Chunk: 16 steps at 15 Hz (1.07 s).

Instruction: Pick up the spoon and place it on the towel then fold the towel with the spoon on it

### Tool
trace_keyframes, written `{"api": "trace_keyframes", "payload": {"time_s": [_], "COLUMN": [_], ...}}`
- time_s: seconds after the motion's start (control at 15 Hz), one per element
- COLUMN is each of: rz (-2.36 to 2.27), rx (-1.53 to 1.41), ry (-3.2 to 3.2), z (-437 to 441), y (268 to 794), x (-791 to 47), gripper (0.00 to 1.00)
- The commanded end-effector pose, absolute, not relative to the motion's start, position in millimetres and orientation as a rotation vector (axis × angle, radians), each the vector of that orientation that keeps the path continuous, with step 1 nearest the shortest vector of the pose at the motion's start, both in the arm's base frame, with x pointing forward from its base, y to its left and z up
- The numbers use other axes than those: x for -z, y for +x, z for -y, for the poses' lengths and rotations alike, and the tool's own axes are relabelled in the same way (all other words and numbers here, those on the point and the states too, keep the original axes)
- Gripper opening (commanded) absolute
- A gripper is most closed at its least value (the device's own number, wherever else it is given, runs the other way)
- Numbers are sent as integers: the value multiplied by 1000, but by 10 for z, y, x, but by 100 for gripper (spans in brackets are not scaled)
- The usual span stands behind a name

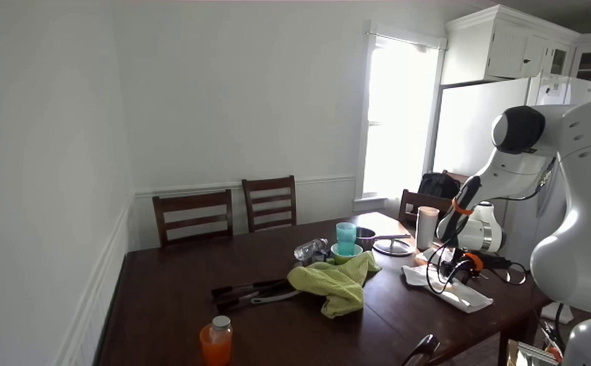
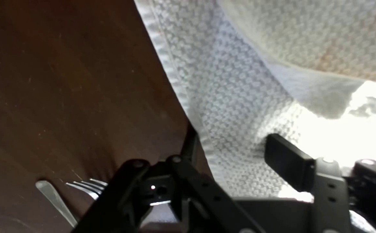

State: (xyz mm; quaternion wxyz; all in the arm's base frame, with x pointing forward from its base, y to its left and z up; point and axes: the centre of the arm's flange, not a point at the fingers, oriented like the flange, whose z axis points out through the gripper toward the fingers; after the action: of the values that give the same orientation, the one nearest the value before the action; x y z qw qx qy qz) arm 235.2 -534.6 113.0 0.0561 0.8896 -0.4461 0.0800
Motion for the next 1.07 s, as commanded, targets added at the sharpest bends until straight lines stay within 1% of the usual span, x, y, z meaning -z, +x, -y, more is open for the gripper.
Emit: {"api": "trace_keyframes", "payload": {"time_s": [0.0,0.2,0.27,0.4,0.47,0.6,1.0], "rz": [1341,1337,1335,1314,1292,1242,1101], "rx": [-228,-225,-223,-227,-231,-234,-242], "ry": [2734,2739,2740,2730,2725,2726,2700], "z": [5432,5444,5437,5392,5350,5266,5029], "y": [2356,2363,2364,2364,2366,2394,2617], "x": [-1041,-1050,-1063,-1160,-1222,-1305,-1556], "gripper": [27,5,1,0,3,3,3]}}
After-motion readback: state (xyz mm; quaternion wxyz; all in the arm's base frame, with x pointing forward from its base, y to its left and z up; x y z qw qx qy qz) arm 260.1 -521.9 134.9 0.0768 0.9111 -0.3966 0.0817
